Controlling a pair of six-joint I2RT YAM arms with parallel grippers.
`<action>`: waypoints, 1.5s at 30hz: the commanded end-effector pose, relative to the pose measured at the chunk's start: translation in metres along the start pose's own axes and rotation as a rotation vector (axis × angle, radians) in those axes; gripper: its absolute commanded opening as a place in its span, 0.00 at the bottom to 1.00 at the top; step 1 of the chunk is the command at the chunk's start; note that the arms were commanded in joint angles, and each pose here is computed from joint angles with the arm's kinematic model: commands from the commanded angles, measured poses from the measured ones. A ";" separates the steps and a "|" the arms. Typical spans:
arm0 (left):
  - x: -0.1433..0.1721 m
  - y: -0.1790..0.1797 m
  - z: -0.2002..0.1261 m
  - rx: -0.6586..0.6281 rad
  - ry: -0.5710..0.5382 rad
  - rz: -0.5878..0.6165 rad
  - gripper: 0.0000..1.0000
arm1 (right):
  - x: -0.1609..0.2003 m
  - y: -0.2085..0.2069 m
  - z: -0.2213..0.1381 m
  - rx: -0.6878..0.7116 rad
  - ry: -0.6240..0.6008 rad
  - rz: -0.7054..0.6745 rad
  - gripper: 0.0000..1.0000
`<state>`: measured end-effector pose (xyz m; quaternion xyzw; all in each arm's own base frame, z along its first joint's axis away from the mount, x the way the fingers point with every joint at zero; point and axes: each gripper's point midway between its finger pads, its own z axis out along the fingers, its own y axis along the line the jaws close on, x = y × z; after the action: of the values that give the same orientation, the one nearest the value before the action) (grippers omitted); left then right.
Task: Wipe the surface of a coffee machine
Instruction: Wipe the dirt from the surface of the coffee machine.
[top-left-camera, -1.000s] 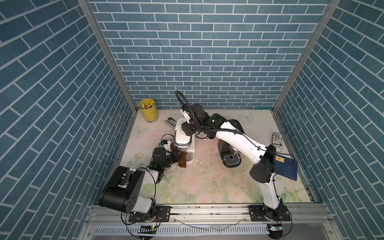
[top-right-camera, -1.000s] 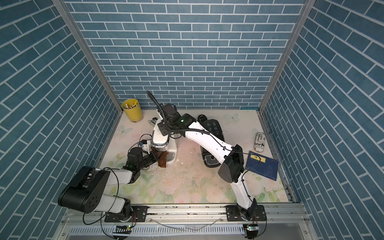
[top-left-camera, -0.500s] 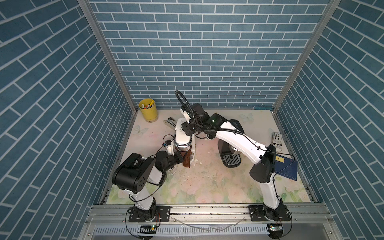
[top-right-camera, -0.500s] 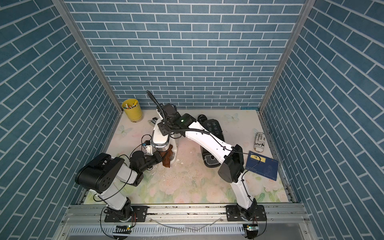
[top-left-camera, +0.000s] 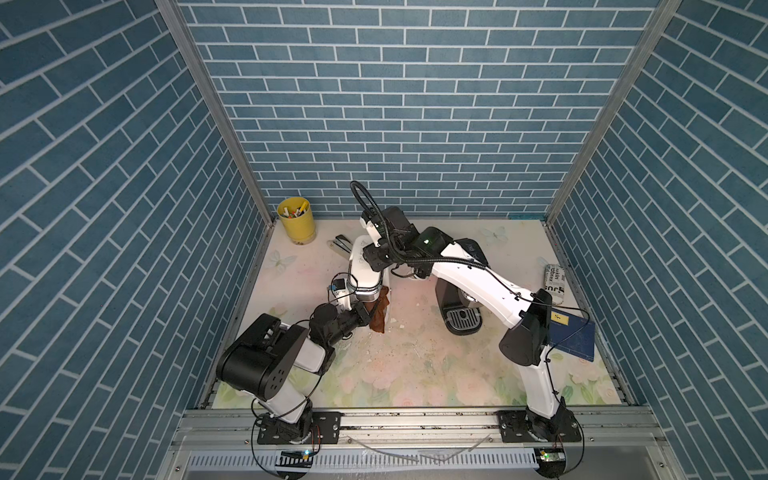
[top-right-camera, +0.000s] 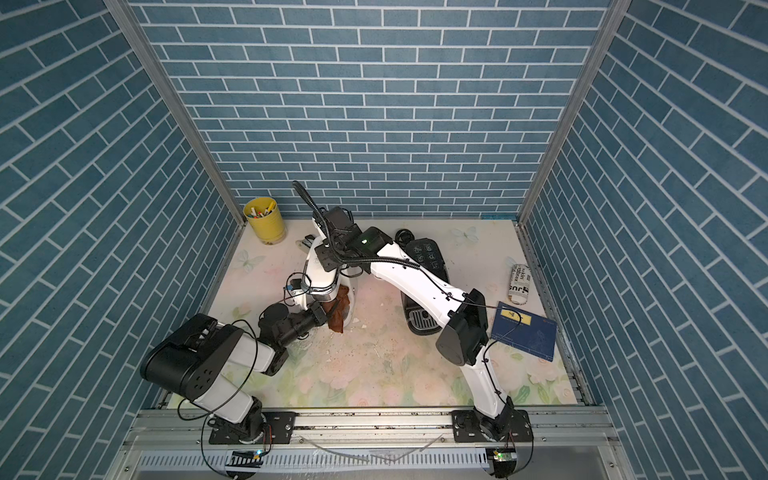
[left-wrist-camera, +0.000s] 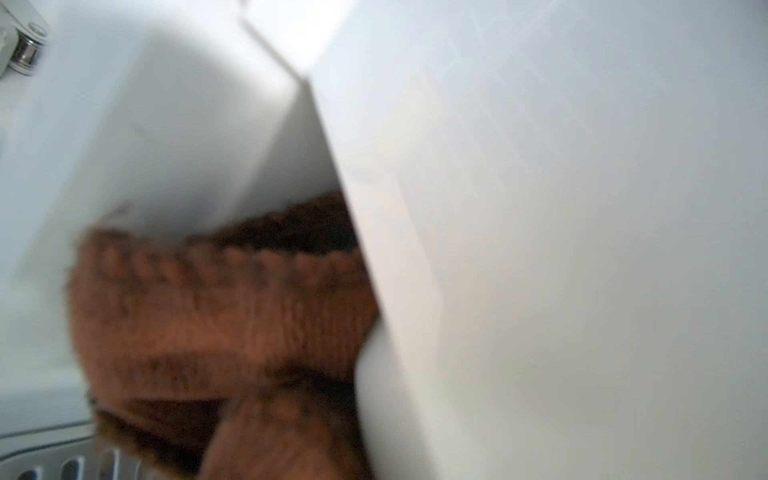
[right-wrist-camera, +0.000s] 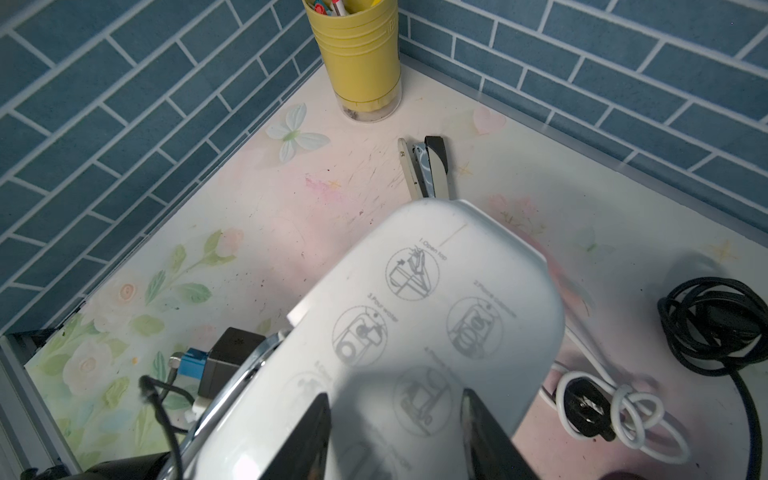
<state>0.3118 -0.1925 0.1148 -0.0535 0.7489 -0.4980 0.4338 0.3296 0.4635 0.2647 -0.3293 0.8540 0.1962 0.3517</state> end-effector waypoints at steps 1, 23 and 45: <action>-0.021 -0.017 0.001 0.052 -0.084 0.033 0.00 | 0.052 0.004 0.023 -0.016 0.194 0.016 0.50; 0.059 0.110 -0.025 -0.402 -0.019 -0.375 0.00 | 0.058 0.002 0.023 -0.006 0.210 0.012 0.50; 0.073 0.096 -0.032 -0.445 -0.081 -0.361 0.00 | 0.060 0.000 0.024 0.002 0.220 0.004 0.49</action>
<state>0.2992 -0.1888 0.0478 -0.2716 0.7472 -0.4719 0.3813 0.3293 0.4633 0.2643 -0.3298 0.8544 0.1960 0.3504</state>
